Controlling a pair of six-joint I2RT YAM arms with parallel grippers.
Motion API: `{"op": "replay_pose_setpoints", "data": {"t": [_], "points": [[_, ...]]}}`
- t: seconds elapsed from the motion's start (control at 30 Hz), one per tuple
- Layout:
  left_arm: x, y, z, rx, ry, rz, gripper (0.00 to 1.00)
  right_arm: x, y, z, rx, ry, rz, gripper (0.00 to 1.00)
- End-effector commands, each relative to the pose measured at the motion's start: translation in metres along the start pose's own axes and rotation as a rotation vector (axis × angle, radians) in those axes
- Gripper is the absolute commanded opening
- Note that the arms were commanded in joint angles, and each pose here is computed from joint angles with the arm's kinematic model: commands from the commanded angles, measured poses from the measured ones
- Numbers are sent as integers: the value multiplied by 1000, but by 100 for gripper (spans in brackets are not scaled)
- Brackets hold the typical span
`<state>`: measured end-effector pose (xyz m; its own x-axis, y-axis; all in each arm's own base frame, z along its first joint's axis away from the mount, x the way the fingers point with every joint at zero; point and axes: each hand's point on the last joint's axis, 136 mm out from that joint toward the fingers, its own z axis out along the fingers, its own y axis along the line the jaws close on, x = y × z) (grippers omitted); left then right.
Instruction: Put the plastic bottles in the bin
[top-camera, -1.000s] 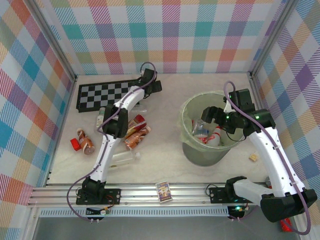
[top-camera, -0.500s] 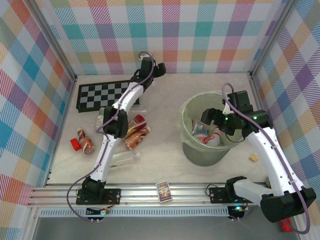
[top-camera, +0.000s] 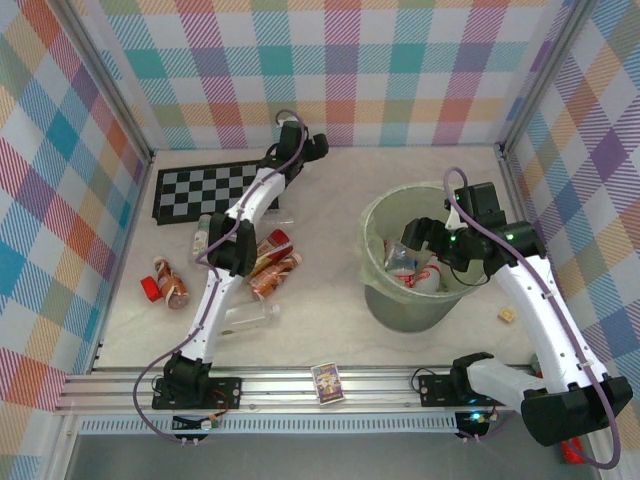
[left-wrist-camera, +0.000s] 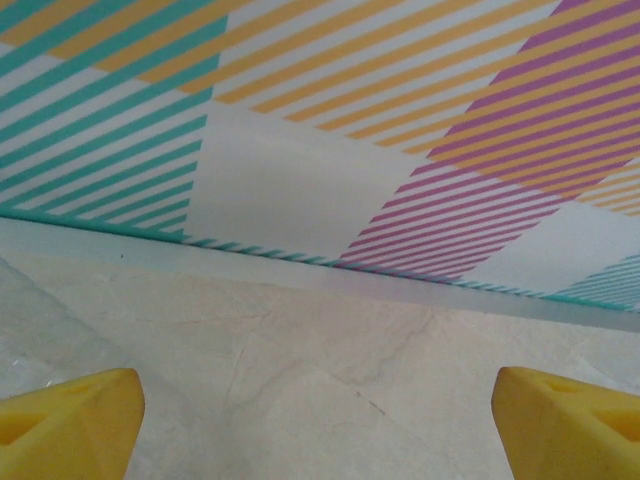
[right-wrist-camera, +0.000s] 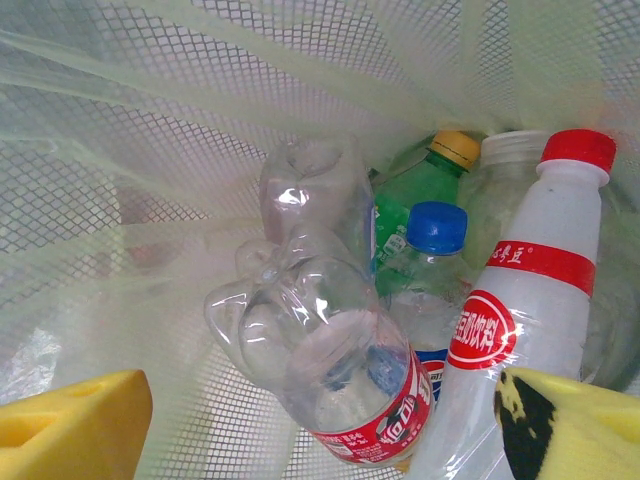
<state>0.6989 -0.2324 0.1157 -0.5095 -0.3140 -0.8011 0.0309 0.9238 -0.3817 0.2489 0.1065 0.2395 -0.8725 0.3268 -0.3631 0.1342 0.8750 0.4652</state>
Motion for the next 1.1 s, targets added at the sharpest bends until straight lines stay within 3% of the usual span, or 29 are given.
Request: {"op": "replay_pose_setpoints", "data": {"t": [0.0, 0.4, 0.7, 1.07], "points": [[13, 19, 2, -39, 67, 20, 90, -3, 4, 0, -22, -8, -14, 89], [33, 36, -22, -109, 219, 136, 87, -5, 7, 3, -37, -6, -12, 89], [27, 32, -50, -116, 258, 177, 91, -5, 7, 4, -40, -6, -13, 89], [38, 35, -40, -118, 274, 195, 88, -3, 5, 5, -35, -9, -18, 89]]}}
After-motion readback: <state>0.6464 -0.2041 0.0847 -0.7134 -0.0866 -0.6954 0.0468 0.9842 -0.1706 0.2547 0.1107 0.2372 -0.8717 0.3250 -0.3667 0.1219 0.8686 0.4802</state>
